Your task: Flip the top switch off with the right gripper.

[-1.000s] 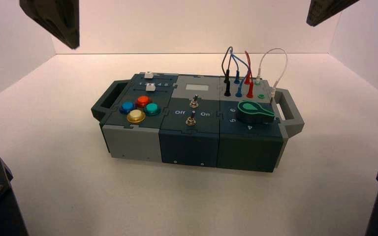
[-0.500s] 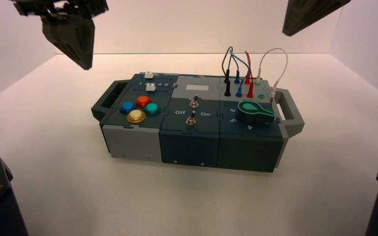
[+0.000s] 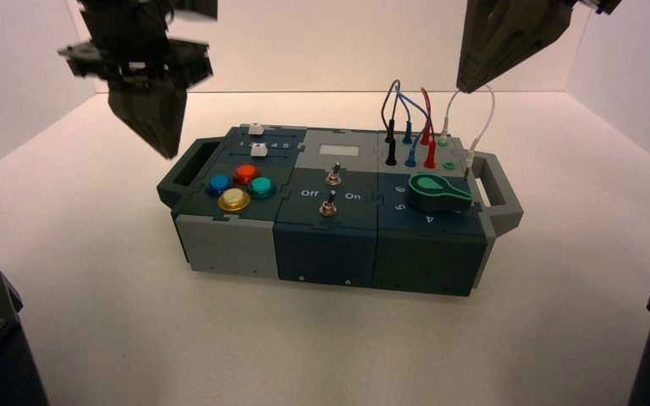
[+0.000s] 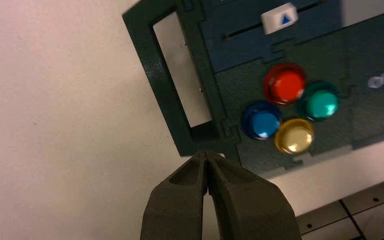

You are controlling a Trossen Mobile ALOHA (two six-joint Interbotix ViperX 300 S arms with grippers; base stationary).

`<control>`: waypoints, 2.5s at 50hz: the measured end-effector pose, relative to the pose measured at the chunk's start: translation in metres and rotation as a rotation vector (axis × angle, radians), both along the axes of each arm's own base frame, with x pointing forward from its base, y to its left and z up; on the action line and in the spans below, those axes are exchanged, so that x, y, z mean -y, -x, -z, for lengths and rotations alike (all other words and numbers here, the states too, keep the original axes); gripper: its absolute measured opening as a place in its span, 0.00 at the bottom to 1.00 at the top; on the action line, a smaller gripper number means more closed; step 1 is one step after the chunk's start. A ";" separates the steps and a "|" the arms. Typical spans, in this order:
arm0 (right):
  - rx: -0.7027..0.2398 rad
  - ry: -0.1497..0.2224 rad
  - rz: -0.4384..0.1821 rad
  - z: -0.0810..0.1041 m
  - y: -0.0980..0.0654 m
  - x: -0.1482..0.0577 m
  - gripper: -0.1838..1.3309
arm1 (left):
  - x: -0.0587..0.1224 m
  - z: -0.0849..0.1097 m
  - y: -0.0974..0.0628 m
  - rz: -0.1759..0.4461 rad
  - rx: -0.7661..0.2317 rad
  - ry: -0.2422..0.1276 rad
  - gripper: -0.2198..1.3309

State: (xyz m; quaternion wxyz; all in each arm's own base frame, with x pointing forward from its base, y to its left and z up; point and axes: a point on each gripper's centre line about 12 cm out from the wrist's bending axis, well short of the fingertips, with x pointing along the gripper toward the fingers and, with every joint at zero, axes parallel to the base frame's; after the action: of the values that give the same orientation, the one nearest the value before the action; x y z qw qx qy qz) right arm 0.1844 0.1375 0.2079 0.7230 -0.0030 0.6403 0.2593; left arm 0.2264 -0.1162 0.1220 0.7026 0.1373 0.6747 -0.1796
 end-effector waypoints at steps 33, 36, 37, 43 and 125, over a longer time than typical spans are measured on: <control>0.001 0.005 0.016 0.010 -0.007 -0.003 0.03 | 0.010 0.024 -0.023 0.009 0.016 -0.009 0.04; 0.000 0.006 0.015 0.011 -0.007 -0.003 0.03 | 0.011 0.026 -0.025 0.012 0.013 -0.012 0.04; 0.001 0.007 0.014 0.011 -0.007 -0.003 0.03 | 0.011 0.029 -0.026 0.011 0.006 -0.016 0.04; 0.002 0.007 0.015 0.012 -0.008 -0.003 0.03 | 0.011 0.033 -0.027 0.015 -0.002 -0.024 0.04; -0.073 0.047 0.015 0.066 -0.037 -0.058 0.03 | 0.016 0.053 -0.043 -0.006 -0.011 -0.031 0.04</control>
State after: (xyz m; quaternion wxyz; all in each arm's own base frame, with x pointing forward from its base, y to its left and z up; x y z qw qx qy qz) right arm 0.2213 0.1960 0.1415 0.7009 -0.0058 0.6721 0.2386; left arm 0.2698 -0.1320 0.0687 0.6971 0.1455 0.6818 -0.1677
